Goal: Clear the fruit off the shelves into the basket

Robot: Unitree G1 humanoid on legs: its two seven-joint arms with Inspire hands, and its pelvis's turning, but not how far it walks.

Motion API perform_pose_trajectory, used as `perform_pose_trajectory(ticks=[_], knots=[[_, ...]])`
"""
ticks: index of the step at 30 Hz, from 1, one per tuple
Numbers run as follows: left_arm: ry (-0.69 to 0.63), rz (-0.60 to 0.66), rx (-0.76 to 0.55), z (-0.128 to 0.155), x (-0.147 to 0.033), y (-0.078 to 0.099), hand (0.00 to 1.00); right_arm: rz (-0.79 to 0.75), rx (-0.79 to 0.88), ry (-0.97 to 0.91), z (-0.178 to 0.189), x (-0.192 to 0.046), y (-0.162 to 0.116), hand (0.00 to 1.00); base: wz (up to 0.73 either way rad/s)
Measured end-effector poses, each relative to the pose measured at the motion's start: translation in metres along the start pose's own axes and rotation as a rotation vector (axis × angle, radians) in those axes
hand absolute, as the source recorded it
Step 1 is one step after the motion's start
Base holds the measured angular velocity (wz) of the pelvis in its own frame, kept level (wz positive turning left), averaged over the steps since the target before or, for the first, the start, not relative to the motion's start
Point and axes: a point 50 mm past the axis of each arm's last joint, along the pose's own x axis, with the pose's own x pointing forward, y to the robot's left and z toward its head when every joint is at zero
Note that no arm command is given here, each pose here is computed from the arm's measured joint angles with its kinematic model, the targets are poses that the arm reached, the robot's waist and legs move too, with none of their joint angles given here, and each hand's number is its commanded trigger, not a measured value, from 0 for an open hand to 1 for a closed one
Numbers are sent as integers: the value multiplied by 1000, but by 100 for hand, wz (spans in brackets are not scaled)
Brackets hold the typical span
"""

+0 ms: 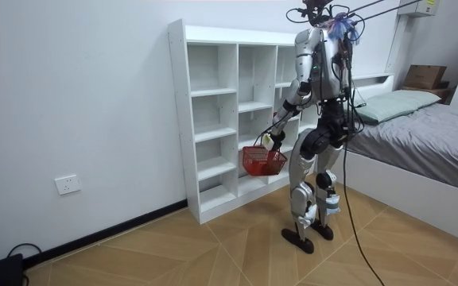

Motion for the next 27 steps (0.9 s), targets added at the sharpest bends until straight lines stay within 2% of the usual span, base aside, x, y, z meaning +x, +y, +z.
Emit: perform_pose_trajectory(ticks=[9,27], knots=[[-27,22,-42,2,-2,2,100,44,-1,10,-11,-14,6,100,-1],[-30,-9,-45,1,-2,-1,100,136,13,30,-25,-35,15,100,-4]])
